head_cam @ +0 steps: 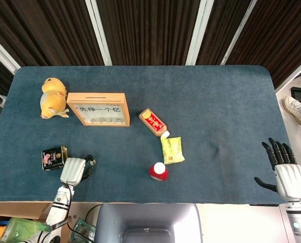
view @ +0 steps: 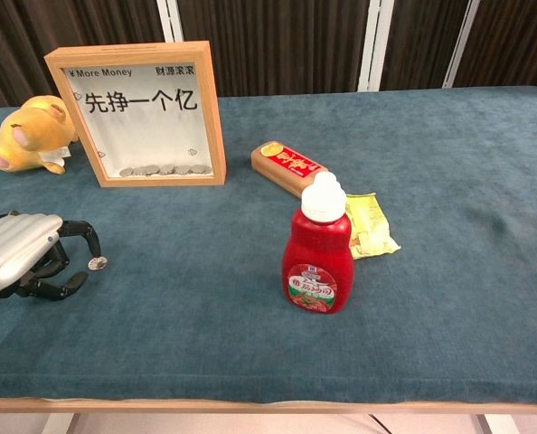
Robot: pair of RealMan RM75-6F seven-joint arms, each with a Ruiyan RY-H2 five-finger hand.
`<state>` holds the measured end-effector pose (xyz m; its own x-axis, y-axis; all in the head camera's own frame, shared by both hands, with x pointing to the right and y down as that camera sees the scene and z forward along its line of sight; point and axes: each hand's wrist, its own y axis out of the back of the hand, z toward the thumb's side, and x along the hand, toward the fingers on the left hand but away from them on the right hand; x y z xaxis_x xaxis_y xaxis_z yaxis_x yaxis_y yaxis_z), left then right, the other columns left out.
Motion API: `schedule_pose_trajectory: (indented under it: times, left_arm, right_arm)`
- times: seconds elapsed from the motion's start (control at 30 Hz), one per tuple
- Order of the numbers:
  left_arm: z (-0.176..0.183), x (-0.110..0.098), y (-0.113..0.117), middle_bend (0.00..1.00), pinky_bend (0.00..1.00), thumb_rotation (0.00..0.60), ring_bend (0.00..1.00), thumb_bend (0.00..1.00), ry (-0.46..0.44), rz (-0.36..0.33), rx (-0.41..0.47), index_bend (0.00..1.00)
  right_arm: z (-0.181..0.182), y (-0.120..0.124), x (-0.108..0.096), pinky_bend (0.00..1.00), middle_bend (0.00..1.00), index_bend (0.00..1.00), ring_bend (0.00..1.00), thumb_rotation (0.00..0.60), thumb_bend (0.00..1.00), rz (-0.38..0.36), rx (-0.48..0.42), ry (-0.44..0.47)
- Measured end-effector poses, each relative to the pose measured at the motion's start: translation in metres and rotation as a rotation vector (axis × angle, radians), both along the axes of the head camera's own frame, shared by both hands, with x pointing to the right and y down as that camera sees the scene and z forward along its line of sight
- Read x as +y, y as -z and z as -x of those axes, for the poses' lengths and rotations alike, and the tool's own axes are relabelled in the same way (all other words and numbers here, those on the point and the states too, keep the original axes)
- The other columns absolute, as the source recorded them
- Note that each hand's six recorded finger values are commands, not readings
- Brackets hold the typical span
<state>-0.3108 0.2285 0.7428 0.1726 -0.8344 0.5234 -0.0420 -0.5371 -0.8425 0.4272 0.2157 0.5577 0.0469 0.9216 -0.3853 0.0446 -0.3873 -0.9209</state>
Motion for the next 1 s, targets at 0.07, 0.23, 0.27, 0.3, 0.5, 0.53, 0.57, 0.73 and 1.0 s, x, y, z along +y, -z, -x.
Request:
schedule_pose_trajectory:
  times: [0.07, 0.23, 0.27, 0.3, 0.5, 0.53, 0.57, 0.73, 1.0]
  left_arm:
    - [-0.0007, -0.0004, -0.0012, 1.00, 1.00, 0.600, 1.00, 0.40, 0.000, 0.003, -0.004, 0.44]
    - [-0.0022, -0.0017, -0.0034, 1.00, 1.00, 0.600, 1.00, 0.40, -0.001, 0.005, -0.013, 0.44]
    - [-0.0023, -0.0018, -0.0036, 1.00, 1.00, 0.600, 1.00, 0.40, -0.001, 0.006, -0.014, 0.44]
    - [-0.0022, -0.0018, -0.0037, 1.00, 1.00, 0.600, 1.00, 0.40, -0.001, 0.005, -0.015, 0.44]
    - [-0.0005, -0.0014, -0.0056, 1.00, 1.00, 0.600, 1.00, 0.40, -0.002, 0.012, -0.032, 0.44]
    - [-0.0002, -0.0009, -0.0058, 1.00, 1.00, 0.600, 1.00, 0.40, -0.001, 0.015, -0.034, 0.44]
    - [0.0001, -0.0007, -0.0060, 1.00, 1.00, 0.600, 1.00, 0.40, 0.000, 0.018, -0.034, 0.44]
    - [0.0011, -0.0003, -0.0071, 1.00, 1.00, 0.600, 1.00, 0.40, 0.003, 0.026, -0.040, 0.44]
    - [0.0005, -0.0025, -0.0079, 1.00, 1.00, 0.600, 1.00, 0.40, 0.002, 0.018, -0.050, 0.44]
  right_arm:
    - [-0.0001, -0.0001, 0.0000, 0.00, 0.00, 0.00, 0.00, 0.600, 0.22, 0.001, 0.000, -0.001]
    - [0.0002, -0.0003, 0.0002, 0.00, 0.00, 0.00, 0.00, 0.600, 0.22, 0.002, 0.001, 0.001]
    - [0.0001, -0.0003, 0.0002, 0.00, 0.00, 0.00, 0.00, 0.600, 0.22, 0.002, 0.001, 0.001]
    - [-0.0001, -0.0004, 0.0002, 0.00, 0.00, 0.00, 0.00, 0.600, 0.22, 0.003, 0.001, 0.000]
    - [-0.0004, 0.0004, 0.0002, 0.00, 0.00, 0.00, 0.00, 0.600, 0.22, 0.002, 0.000, -0.001]
    - [-0.0005, 0.0004, 0.0002, 0.00, 0.00, 0.00, 0.00, 0.600, 0.22, 0.003, 0.000, -0.002]
    - [-0.0006, 0.0004, 0.0002, 0.00, 0.00, 0.00, 0.00, 0.600, 0.22, 0.003, 0.000, -0.002]
    - [-0.0004, 0.0009, 0.0004, 0.00, 0.00, 0.00, 0.00, 0.600, 0.22, 0.004, -0.003, -0.002]
    - [-0.0008, 0.0018, 0.0005, 0.00, 0.00, 0.00, 0.00, 0.600, 0.22, 0.004, -0.005, -0.003]
